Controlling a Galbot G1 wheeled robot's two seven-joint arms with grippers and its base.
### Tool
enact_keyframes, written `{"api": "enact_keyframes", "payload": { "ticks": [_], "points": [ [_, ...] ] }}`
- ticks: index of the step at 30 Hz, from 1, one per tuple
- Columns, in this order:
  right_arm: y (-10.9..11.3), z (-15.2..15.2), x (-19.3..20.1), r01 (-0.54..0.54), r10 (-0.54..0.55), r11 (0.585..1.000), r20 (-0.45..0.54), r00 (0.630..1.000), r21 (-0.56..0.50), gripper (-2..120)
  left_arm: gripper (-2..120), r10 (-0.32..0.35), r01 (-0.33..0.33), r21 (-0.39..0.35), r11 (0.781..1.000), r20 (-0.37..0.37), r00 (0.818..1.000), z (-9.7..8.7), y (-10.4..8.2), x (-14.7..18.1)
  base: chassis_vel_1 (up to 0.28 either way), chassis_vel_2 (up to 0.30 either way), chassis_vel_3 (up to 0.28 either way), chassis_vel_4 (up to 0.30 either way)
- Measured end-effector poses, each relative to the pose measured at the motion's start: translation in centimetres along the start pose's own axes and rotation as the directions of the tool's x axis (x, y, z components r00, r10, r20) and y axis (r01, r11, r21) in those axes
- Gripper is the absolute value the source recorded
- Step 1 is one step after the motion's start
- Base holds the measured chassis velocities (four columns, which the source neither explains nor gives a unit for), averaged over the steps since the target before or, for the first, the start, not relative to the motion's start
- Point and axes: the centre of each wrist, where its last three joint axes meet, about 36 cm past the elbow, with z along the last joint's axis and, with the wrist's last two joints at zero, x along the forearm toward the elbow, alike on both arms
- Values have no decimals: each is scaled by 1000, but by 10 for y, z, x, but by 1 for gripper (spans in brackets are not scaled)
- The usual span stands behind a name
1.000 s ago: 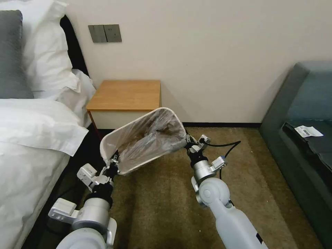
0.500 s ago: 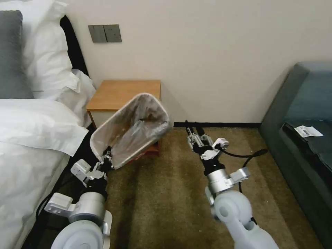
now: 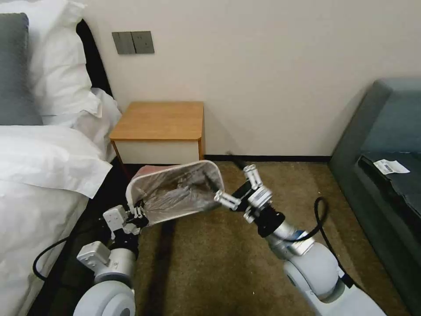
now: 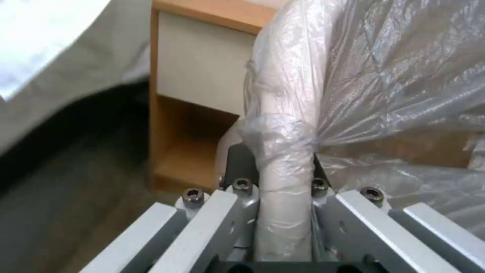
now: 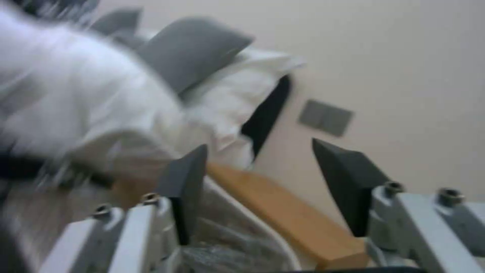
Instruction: Pick up the garbage bag from the table and place it over the trash can.
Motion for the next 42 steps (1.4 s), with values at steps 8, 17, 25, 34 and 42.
{"api": "enact_keyframes", "payload": {
  "ticks": [8,17,25,34,42],
  "points": [
    [-30,2,-2,215,-202,970,-121,972,115,25,4,27,-18,-197,980,43,999,23,0,-7,0,0,0,0],
    [-24,14,-30,315,-322,947,-232,918,-69,0,4,53,-47,-183,982,29,998,37,-11,-12,0,0,0,0],
    [-4,37,-84,359,-380,925,-309,872,-126,0,4,27,-22,-190,982,20,999,43,-15,-13,0,0,0,0],
    [22,63,-117,407,-428,902,-392,814,-141,0,4,17,-12,-207,978,22,1000,49,-21,-9,0,0,0,0],
    [30,95,-152,481,-435,876,-477,764,-30,0,4,22,-16,-209,978,25,999,47,-24,-5,0,0,0,0]
  ]
}}
